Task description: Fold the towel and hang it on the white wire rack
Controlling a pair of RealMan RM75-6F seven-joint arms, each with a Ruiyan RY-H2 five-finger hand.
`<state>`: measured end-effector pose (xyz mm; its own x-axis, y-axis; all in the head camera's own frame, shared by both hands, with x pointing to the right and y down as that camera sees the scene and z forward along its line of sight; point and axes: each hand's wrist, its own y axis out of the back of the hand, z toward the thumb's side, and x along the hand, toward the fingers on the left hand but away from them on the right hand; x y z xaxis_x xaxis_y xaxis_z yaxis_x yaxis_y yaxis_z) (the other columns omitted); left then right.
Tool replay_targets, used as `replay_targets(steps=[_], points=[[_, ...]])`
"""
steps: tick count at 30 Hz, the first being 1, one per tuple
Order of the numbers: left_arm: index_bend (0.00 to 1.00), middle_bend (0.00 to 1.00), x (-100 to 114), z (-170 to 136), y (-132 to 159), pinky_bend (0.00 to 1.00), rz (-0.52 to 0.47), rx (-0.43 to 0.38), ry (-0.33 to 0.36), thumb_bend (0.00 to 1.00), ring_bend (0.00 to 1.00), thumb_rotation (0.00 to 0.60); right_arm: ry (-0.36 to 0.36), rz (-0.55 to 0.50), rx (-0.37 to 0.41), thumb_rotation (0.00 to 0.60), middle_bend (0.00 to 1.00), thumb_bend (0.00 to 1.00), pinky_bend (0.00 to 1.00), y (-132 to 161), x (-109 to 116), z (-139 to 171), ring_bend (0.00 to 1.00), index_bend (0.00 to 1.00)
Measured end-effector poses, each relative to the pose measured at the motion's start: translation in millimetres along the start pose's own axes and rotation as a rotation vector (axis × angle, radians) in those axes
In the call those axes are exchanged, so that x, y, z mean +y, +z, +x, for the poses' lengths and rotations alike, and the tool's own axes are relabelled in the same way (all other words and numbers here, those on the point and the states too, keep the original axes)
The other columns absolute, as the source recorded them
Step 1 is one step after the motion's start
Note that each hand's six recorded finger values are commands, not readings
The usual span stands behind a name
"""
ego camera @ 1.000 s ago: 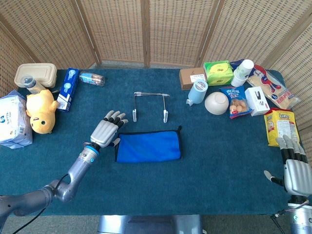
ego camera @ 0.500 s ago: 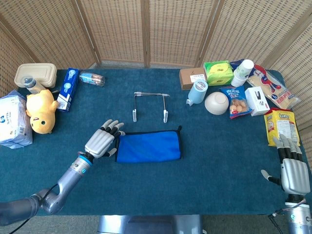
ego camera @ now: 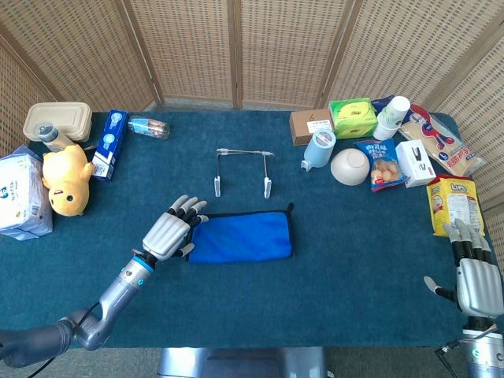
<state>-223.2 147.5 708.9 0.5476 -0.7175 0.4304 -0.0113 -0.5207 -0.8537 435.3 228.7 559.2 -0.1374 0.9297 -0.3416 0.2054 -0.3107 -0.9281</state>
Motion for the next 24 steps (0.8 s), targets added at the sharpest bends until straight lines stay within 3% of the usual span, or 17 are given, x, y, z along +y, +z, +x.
replay_targets(steps=[11, 24], points=[[0.24, 0.04, -11.3, -2.4, 2.8, 0.00, 0.053, -0.012, -0.087, 0.34, 0.00, 0.600, -0.001, -0.005, -0.006, 0.600, 0.02, 0.11, 0.00, -2.3, 0.6, 1.6, 0.00, 0.00], [0.23, 0.04, 3.3, -20.0, -22.6, 0.00, 0.106, 0.048, -0.117, 0.34, 0.00, 0.600, -0.014, -0.012, -0.002, 0.600, 0.02, 0.11, 0.00, -1.0, 4.6, 2.0, 0.00, 0.00]])
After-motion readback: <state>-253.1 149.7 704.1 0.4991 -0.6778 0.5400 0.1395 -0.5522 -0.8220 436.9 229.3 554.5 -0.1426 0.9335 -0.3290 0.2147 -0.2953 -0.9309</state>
